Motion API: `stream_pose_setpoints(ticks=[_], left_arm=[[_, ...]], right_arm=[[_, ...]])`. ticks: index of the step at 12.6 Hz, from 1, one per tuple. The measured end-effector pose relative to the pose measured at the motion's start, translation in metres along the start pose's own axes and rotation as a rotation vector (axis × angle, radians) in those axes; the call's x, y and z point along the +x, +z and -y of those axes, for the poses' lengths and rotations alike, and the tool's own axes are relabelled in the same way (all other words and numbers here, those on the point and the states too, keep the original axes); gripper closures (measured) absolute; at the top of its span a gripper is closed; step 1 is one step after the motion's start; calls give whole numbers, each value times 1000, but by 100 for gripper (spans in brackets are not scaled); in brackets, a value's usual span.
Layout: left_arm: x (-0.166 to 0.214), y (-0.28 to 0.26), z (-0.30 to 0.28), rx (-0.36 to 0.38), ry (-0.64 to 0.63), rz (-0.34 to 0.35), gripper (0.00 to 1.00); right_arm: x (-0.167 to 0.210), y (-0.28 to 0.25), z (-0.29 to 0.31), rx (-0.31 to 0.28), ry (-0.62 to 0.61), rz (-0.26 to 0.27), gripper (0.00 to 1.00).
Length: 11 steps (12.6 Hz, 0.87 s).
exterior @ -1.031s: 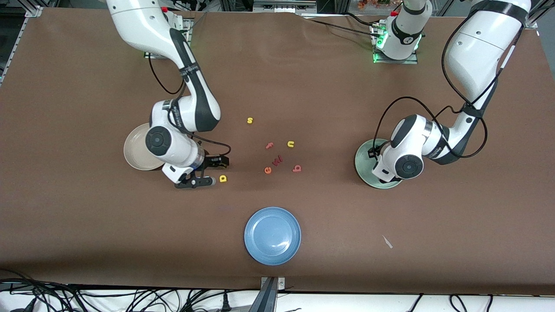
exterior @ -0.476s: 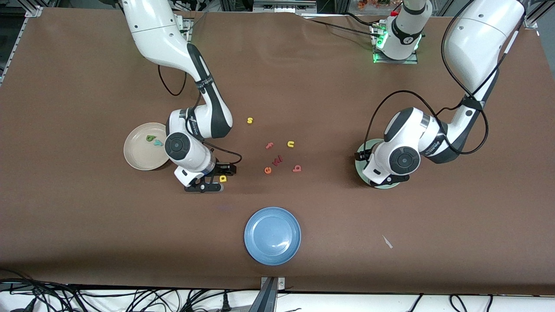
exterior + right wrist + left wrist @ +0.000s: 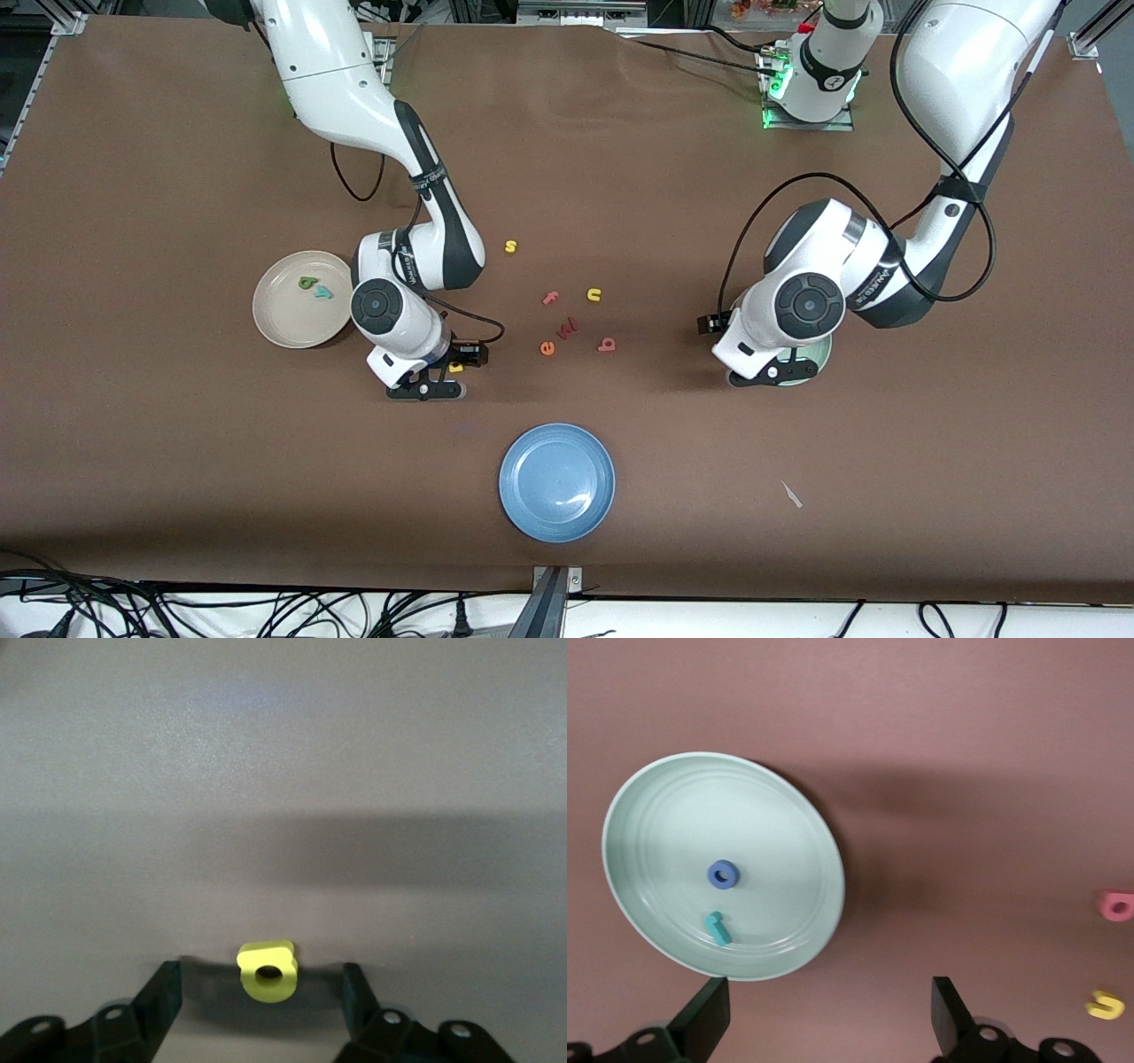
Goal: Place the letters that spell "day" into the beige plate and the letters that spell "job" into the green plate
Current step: 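Grasp the yellow o with the right gripper while the left gripper reaches the pink a, then carry the yellow o to the white plate while the left gripper grasps the pink a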
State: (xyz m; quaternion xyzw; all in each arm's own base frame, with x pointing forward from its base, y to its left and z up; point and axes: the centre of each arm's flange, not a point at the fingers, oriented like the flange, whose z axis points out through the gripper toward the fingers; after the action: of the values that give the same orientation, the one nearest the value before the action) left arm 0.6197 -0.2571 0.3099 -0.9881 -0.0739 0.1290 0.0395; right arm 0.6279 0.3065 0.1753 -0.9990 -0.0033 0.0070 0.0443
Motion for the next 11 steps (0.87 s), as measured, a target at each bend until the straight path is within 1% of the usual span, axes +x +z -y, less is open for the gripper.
stream_pose_setpoints(ticks=[1,2,3,4,5,6,7,8,9,10,11], left_arm=[[-8,-1,-16,0,-30,-9,0],[-17,1,-36,-7,-69,-23,0],[-25,4,-55,-23,-115,-40,0],[-30,7,-70,-43,-168,-52,0],[-30,12,-77,-58,-216,-55,0],[-27,17,-78,-69,-266,-54,0],[-24,22,-79,-78,-318,-51,0],[-23,27,-82,-89,-380,-48,0],[-24,32,-89,-101,-449,-45,0],[-26,37,-97,-117,-521,-43,0],[-28,41,-105,-139,-587,-43,0]], right_arm=[[1,-1,0,1,0,-2,21],[1,-1,0,1,0,-3,27],[1,-2,0,1,0,-4,27],[2,-3,0,2,0,-6,34],[3,-3,1,3,0,-7,34],[3,-4,0,3,0,-9,42],[3,-4,0,3,1,-9,42],[4,-5,-1,3,2,-10,50],[5,-6,-1,3,2,-12,60],[5,-6,-1,2,3,-12,60],[5,-6,-1,3,3,-13,69]])
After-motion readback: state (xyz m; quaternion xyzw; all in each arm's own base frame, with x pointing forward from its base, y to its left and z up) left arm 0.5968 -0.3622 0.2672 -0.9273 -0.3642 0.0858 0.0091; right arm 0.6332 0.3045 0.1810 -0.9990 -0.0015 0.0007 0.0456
